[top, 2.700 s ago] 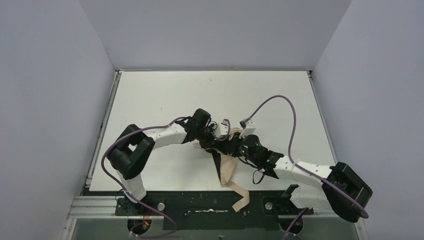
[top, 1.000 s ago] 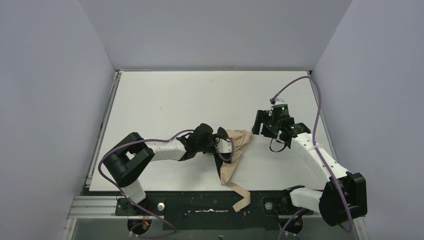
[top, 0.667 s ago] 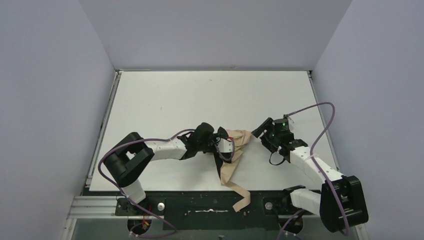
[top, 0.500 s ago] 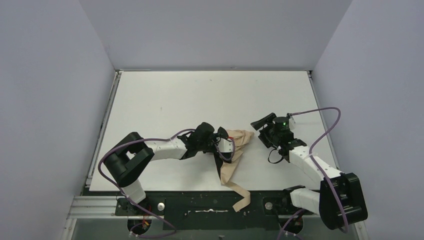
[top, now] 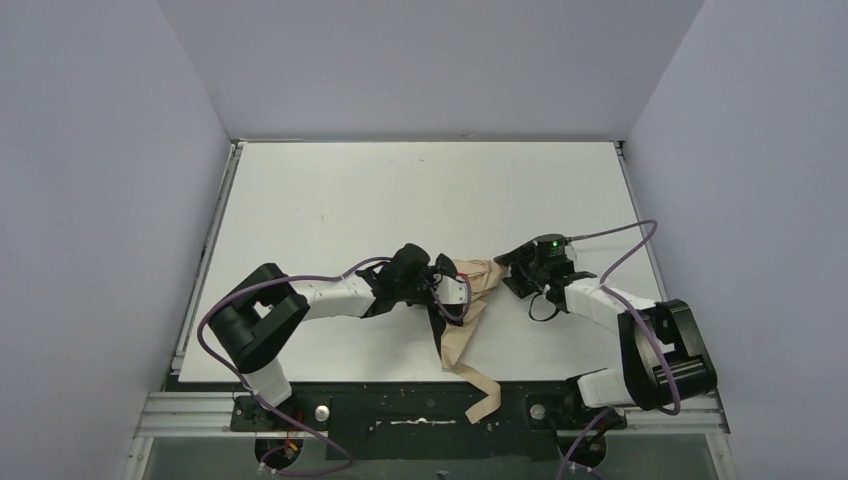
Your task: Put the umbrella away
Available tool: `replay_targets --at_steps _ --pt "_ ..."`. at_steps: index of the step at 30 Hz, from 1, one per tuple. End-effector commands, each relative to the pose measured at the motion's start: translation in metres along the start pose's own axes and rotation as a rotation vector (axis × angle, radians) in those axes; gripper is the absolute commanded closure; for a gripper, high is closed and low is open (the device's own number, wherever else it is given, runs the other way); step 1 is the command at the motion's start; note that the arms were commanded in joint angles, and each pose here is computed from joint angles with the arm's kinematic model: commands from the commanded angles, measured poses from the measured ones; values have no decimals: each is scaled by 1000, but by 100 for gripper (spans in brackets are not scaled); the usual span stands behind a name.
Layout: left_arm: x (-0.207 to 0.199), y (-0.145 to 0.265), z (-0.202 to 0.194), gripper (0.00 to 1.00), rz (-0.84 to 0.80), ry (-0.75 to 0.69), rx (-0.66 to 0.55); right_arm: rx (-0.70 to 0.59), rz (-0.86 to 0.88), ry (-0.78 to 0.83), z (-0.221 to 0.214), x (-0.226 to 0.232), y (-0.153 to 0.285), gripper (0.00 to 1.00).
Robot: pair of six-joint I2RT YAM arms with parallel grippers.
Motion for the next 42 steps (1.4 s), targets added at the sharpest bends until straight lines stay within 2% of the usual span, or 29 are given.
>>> replay_targets --at_steps 1,7,9,10,13,19,24,28,31,34,38,40,42 --pt "-11 -5 -1 100 -74 -17 12 70 168 -18 -7 40 -2 53" --pt "-13 -5 -1 100 -83 -18 13 7 265 61 4 73 21 89" --pt "-14 -5 -1 100 -86 -18 12 -16 293 105 8 85 31 99" --pt "-15 -6 -2 100 -90 -18 13 -30 301 134 10 90 37 100" --pt "-16 -6 -2 100 -100 -19 12 -83 322 218 19 108 51 100" --pt "-17 -6 -2 100 -110 -23 7 -84 358 368 18 133 66 100" --pt "-20 -7 -1 100 -124 -29 6 29 485 543 -8 162 71 100" --pt "-21 -8 -2 100 -129 -32 11 133 549 767 -44 174 74 92" --pt "-21 -8 -2 100 -129 -35 15 172 523 902 -59 170 71 84" --pt "-21 -7 -2 100 -128 -37 16 196 443 1001 -61 156 65 83" --pt "-20 -8 -3 100 -126 -35 17 211 288 1115 -54 134 62 99" --pt "-21 -9 -2 100 -129 -35 18 195 213 1151 -46 125 65 96" --pt "-21 -9 -2 100 -132 -33 19 131 156 1160 -35 117 70 84"
Point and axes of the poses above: each gripper's point midway between its finger pads, its own y axis back along the fingers, its own x axis along the line the jaws close on, z = x × y, the point moved 5 cm from there along y, back along the fingers, and after that the axes turned 7 degrees about -y, right-handed, at the moved point
